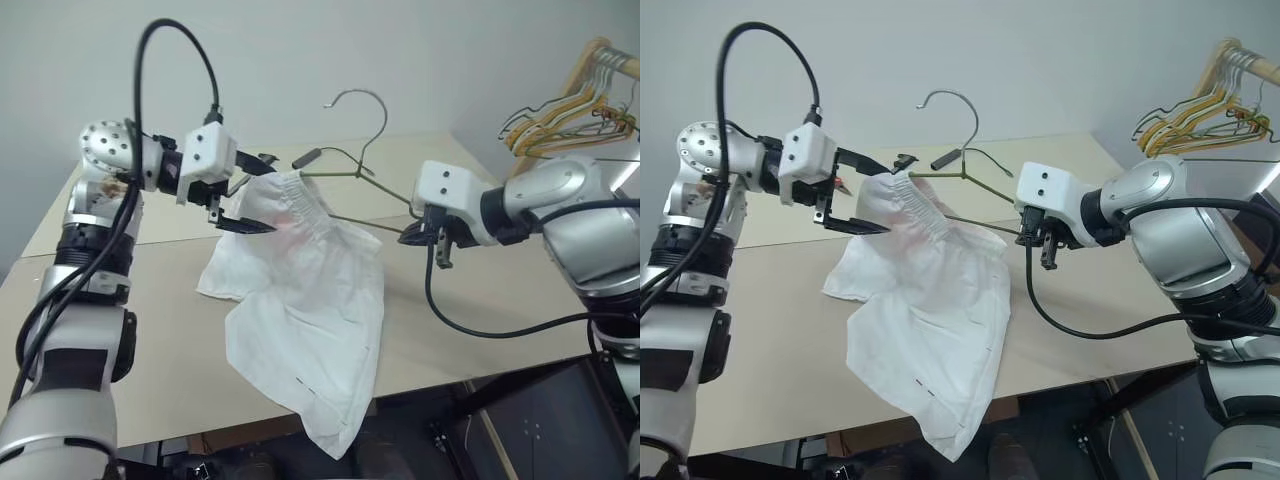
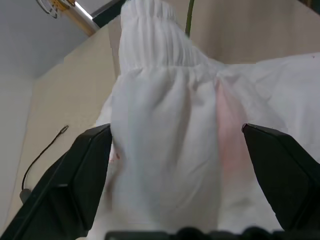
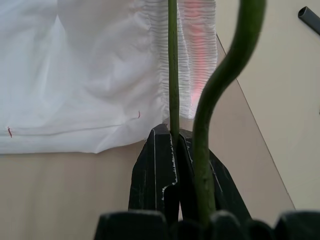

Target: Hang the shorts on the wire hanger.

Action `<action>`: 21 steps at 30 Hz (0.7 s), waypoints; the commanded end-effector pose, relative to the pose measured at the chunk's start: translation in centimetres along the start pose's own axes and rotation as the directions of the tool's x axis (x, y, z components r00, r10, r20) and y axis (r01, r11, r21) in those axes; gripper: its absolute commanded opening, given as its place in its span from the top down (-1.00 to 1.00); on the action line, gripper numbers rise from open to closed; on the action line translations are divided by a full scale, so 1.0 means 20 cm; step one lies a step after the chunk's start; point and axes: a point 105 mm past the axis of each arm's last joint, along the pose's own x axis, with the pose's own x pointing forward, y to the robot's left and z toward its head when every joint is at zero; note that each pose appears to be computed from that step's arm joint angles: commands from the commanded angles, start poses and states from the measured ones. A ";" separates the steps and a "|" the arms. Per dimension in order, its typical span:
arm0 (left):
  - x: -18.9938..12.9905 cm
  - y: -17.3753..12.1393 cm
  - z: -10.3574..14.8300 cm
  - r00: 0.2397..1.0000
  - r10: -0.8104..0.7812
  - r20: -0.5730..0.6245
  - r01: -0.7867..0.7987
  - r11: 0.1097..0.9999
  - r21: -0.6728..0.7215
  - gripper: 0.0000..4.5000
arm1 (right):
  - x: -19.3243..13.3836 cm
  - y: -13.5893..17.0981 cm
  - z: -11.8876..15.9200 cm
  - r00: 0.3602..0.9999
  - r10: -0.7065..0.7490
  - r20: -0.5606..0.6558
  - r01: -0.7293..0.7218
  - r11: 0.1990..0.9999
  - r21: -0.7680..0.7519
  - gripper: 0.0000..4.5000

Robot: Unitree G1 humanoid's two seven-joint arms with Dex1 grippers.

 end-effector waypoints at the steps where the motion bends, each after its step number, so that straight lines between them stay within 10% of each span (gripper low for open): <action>1: 0.00 0.08 0.08 1.000 0.012 0.011 -0.013 0.998 0.067 -0.99 | -0.05 0.00 0.04 1.000 -0.011 0.002 0.011 0.999 -0.038 1.00; 17: 0.08 0.04 0.05 0.975 -0.171 -0.142 0.190 0.972 0.136 -0.99 | -0.06 -0.02 0.03 0.999 -0.005 -0.048 0.003 0.999 -0.050 1.00; 21: 0.08 0.05 0.05 0.978 -0.165 -0.130 0.182 0.974 0.138 -0.60 | -0.07 -0.03 0.03 0.999 -0.009 -0.053 0.007 0.999 -0.047 1.00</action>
